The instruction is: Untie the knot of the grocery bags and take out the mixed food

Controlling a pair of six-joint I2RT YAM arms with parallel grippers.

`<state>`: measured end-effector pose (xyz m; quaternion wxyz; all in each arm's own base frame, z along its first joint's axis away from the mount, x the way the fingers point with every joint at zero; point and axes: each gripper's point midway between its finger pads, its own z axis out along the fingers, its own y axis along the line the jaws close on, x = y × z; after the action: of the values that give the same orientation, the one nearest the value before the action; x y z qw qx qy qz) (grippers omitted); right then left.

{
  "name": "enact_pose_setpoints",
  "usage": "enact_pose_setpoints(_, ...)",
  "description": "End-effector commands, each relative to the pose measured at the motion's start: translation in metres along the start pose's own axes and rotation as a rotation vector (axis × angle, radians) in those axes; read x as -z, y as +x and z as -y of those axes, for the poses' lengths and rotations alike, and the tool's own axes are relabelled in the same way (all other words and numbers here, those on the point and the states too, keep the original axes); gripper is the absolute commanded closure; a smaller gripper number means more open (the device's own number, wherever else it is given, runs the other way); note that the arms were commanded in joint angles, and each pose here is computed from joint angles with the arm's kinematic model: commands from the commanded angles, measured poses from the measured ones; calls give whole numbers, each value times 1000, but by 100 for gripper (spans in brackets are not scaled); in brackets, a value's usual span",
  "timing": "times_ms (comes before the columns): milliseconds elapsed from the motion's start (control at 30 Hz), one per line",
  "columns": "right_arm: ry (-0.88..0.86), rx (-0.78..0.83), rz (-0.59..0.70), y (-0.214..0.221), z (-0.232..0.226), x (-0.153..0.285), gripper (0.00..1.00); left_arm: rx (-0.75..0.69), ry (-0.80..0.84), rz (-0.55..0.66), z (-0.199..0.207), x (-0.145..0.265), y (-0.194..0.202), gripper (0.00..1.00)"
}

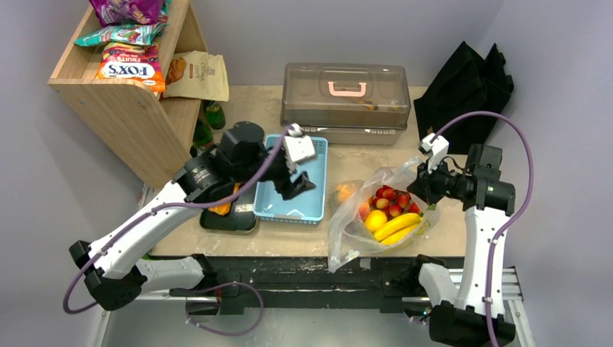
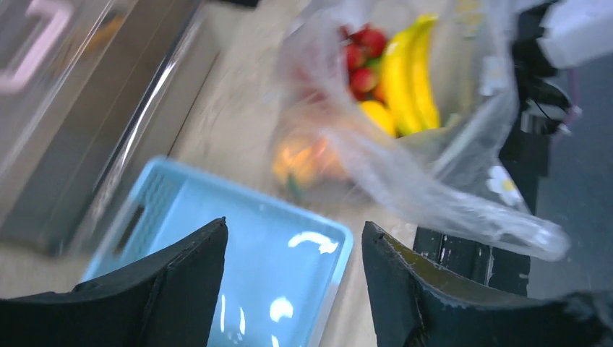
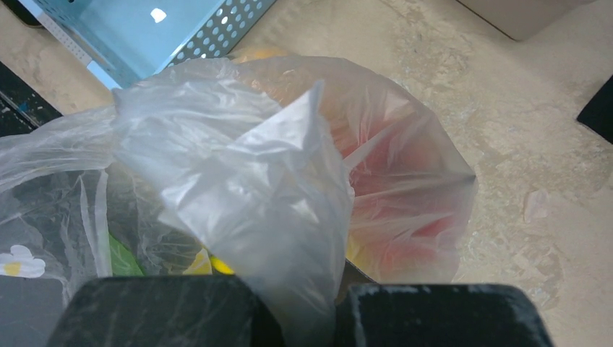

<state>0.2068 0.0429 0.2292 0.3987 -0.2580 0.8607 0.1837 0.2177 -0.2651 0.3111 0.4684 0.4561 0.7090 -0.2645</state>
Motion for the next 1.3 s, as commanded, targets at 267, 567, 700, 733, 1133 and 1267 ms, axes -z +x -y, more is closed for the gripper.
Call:
enact_pose_setpoints(267, 6, 99, -48, 16, -4, 5, 100, -610, 443, 33, 157, -121, -28, 63)
enact_pose_setpoints(567, 13, 98, -68, 18, -3, 8, 100, -730, 370, -146, 141, -196, 20, 76)
enact_pose_setpoints(700, 14, 103, -62, 16, -3, 9, 100, -710, 316, -293, 103, -191, 75, 82)
enact_pose_setpoints(733, 12, 104, -59, 15, -4, 9, 100, -695, 305, -324, 92, -188, 86, 82)
enact_pose_setpoints(1133, 13, 115, -58, 16, -5, 10, 100, -691, 331, -400, 65, -139, 108, 65)
enact_pose_setpoints(1267, -5, 110, -40, 14, -7, 7, 100, -594, 361, -201, 92, -140, 47, 46)
